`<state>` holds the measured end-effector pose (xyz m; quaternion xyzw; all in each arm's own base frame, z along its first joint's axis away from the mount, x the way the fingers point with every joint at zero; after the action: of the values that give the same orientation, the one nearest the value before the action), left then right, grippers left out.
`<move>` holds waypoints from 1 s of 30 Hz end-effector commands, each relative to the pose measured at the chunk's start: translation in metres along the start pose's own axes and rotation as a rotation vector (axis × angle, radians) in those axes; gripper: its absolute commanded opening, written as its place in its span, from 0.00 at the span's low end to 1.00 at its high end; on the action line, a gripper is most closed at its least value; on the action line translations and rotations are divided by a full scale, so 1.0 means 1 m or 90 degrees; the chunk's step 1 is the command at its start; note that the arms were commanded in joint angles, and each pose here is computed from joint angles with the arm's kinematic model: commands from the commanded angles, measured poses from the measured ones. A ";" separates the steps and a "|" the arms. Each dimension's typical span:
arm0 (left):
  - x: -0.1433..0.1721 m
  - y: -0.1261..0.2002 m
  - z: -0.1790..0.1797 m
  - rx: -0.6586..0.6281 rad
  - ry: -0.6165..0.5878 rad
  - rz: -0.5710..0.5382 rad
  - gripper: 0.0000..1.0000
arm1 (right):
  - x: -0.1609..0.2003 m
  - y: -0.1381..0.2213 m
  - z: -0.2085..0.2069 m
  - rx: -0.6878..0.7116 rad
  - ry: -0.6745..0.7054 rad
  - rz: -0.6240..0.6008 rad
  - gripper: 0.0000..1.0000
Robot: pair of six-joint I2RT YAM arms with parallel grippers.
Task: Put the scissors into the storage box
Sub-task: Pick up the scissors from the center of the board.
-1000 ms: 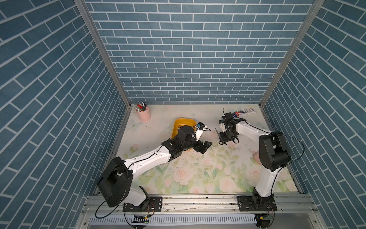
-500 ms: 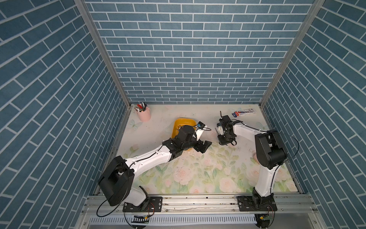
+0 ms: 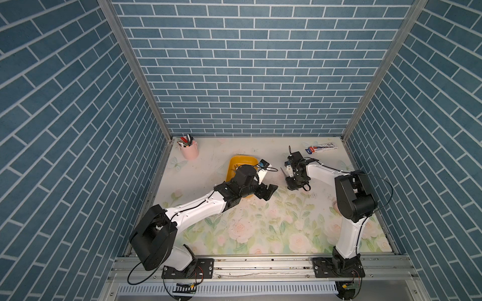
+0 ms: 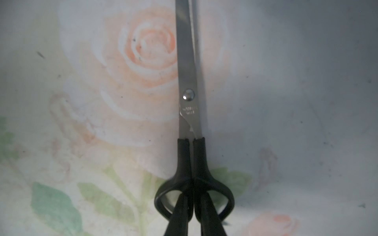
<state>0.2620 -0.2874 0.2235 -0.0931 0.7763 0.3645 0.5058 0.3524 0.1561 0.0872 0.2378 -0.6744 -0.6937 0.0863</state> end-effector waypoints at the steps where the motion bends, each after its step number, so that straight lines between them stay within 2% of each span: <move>1: -0.001 0.006 0.003 -0.023 -0.005 -0.014 0.96 | 0.016 -0.023 0.000 0.006 -0.009 0.057 0.05; 3: -0.001 0.008 0.004 -0.027 -0.005 -0.022 0.97 | 0.014 -0.020 0.001 -0.001 -0.010 0.052 0.00; 21: -0.001 0.014 0.012 -0.054 -0.004 -0.029 0.98 | -0.005 0.020 0.007 -0.027 -0.028 0.010 0.00; 30: -0.002 0.020 0.017 -0.068 0.000 -0.039 0.98 | -0.007 0.029 0.008 -0.027 -0.032 0.006 0.00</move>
<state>0.2643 -0.2692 0.2245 -0.1275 0.7577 0.3905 0.5070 0.3510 0.1616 0.1001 0.2222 -0.6671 -0.7052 0.0912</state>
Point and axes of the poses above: each gripper's point midway between its finger pads, its own y axis back along the fingers, its own z axis along the line the jaws close on, x = y × z, the point moved 7 cm from there along y, back along the fingers, and after that the axes turned 3 degrees about y, right-handed, at the moved point
